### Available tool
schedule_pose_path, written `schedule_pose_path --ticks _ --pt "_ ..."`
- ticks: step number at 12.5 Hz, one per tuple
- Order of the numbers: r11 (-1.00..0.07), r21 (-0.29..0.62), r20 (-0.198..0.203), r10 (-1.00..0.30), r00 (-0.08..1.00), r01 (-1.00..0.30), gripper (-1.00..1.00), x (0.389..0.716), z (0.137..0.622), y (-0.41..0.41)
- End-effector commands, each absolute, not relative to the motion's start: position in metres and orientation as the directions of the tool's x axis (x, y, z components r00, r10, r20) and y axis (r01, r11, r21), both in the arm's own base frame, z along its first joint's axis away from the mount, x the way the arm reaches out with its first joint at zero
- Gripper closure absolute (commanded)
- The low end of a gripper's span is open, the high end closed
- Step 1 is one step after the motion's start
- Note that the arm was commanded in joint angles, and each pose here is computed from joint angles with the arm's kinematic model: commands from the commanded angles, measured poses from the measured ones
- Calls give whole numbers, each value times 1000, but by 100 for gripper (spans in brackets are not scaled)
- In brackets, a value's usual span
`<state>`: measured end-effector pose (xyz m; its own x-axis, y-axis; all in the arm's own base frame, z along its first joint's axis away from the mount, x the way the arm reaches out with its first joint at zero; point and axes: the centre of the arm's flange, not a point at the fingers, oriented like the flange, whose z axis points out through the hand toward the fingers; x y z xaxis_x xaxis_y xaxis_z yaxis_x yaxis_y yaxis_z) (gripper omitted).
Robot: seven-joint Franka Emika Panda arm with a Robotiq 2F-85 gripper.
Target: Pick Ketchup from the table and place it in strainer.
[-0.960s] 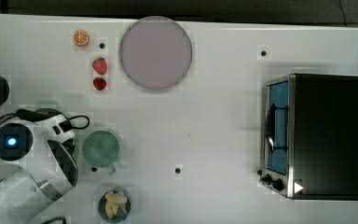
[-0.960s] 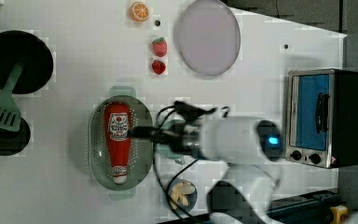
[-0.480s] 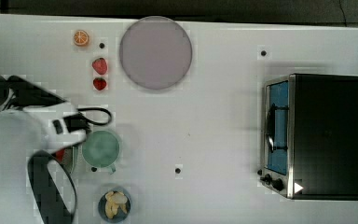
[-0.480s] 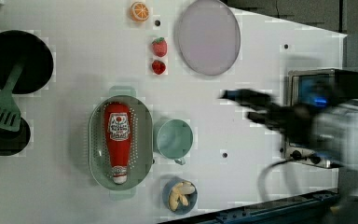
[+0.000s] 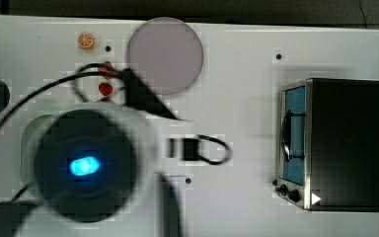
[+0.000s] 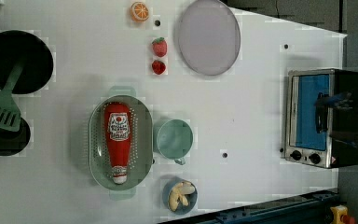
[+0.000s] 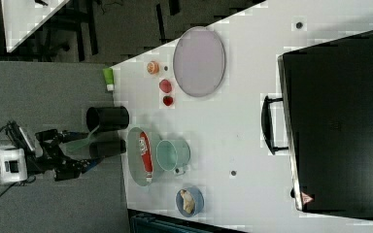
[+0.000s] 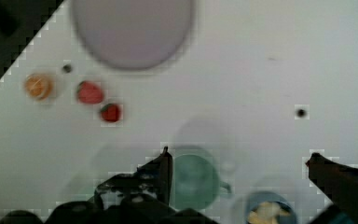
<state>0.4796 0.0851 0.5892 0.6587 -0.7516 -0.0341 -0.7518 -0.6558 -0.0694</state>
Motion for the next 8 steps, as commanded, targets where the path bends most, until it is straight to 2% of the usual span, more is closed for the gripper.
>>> schedule_pose_path --ticks 1,4,8 --pt "-619 -80 -31 -782 622 -782 -100 480 607 29" --pt "-633 -26 21 -774 633 -773 -100 486 599 7" --pt "-632 -24 21 -775 632 -775 -100 487 595 5"
